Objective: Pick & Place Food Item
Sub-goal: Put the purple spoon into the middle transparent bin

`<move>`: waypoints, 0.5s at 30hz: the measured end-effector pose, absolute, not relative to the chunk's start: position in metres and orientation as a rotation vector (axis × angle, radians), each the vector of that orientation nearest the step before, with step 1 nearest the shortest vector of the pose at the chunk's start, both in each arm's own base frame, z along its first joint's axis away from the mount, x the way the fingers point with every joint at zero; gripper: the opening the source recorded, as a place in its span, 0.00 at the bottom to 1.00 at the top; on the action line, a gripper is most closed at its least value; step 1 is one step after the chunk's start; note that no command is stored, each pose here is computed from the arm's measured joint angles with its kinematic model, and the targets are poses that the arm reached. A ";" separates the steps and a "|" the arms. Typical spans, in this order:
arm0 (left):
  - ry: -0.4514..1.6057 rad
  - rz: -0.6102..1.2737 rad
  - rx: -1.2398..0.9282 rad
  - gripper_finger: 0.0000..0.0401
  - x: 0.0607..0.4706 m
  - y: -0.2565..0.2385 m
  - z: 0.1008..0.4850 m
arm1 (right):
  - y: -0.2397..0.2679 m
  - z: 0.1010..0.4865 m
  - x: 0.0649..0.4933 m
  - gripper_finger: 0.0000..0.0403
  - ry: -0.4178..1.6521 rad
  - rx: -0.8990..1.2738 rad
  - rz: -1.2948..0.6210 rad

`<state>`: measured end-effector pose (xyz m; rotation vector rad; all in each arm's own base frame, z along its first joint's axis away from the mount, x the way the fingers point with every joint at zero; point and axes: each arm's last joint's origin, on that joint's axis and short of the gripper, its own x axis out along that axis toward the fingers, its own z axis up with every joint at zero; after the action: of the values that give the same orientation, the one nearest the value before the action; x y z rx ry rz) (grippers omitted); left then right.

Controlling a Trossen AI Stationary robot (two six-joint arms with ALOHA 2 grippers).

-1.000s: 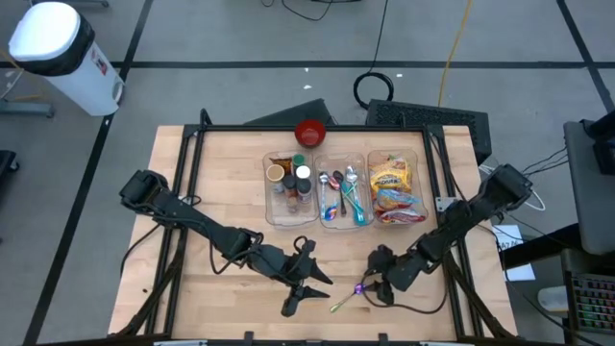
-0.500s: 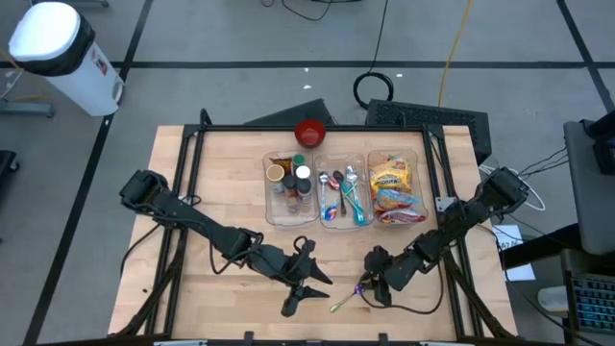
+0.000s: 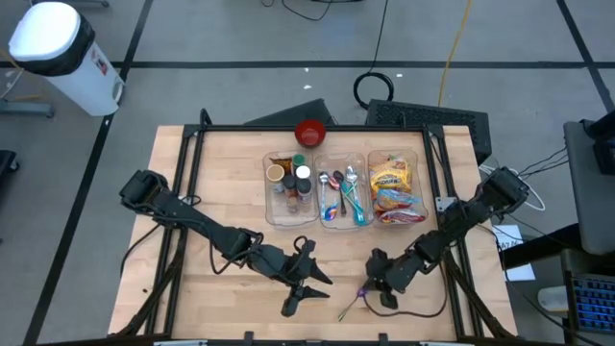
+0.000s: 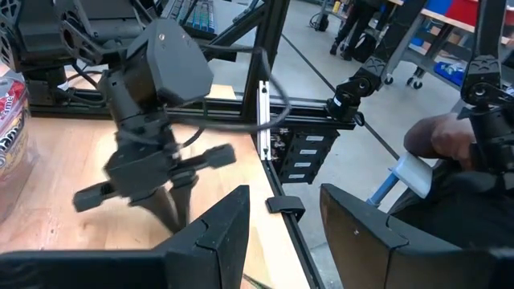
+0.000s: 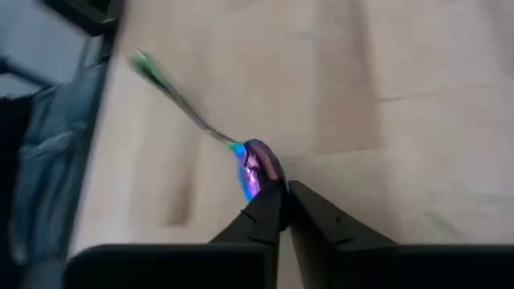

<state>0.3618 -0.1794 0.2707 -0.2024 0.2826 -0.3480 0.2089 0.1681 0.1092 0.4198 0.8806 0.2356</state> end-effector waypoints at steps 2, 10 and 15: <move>0.282 -0.348 -0.203 0.40 0.362 -0.179 0.271 | 0.169 0.114 0.209 0.01 0.855 0.396 0.272; 0.283 -0.348 -0.203 0.40 0.362 -0.179 0.271 | 0.174 0.145 0.201 0.00 0.678 0.271 0.336; 0.284 -0.347 -0.202 0.40 0.362 -0.179 0.271 | 0.172 0.168 0.193 0.00 0.565 0.198 0.325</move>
<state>0.3618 -0.1793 0.2705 -0.2025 0.2840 -0.3475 0.1933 0.1716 0.1679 0.1979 0.5647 0.3246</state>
